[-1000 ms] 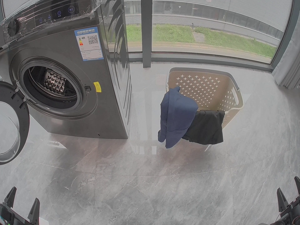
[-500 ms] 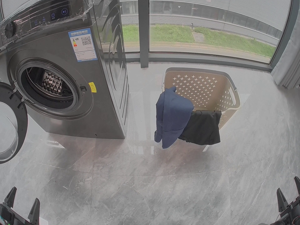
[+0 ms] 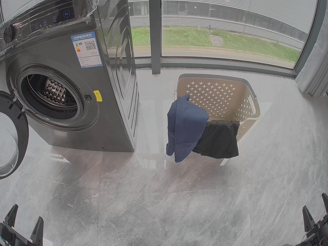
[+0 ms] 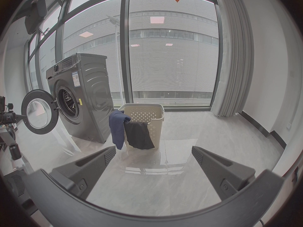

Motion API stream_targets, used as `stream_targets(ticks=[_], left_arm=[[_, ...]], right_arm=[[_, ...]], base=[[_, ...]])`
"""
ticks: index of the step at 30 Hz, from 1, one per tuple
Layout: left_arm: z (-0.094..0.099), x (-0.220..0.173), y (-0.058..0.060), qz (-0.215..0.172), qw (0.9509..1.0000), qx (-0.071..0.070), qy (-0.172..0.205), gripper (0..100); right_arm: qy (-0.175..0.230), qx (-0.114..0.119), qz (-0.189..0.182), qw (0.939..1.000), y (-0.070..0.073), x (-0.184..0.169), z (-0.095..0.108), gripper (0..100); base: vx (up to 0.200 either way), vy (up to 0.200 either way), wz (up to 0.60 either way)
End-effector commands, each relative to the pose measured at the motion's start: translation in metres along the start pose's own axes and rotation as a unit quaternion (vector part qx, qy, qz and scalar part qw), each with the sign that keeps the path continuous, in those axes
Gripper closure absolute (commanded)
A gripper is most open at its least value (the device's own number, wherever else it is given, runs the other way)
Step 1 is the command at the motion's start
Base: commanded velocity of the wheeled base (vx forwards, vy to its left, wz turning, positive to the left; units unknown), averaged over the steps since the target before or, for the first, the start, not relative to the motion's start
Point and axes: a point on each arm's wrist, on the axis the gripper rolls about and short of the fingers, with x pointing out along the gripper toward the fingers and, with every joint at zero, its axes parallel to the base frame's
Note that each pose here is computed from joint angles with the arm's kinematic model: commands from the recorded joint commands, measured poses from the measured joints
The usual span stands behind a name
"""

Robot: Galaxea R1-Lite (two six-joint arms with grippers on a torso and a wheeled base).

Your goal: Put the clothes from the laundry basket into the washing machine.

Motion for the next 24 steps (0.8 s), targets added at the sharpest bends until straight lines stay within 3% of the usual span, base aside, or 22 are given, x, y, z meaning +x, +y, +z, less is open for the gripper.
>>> stream_targets(ticks=[1, 7, 22, 24], left_arm=[[-0.0047, 0.0003, 0.0002, 0.001, 1.0, -0.001, 0.002, 0], [-0.0051, 0.0004, 0.0002, 0.001, 1.0, 0.004, 0.003, 0], [-0.0053, 0.0004, 0.0001, -0.001, 0.9999, 0.016, 0.004, 0], [-0.0053, 0.0004, 0.0001, -0.001, 0.9999, 0.016, 0.004, 0]], right_arm=[[0.001, 0.0, 0.0, 1.0, 0.0, 0.0001, -0.0052, 0], [0.001, 0.0, 0.0, 1.0, 0.0, 0.0001, -0.0052, 0], [0.001, 0.0, -0.001, 1.0, 0.0, 0.0001, -0.0052, 0], [0.001, -0.001, -0.003, 1.0, 0.0, 0.0001, -0.0052, 0]], base=[[0.0, 0.0, 0.0], [0.0, 0.0, 0.0], [0.0, -0.2, 0.0], [0.0, 0.0, 0.0]])
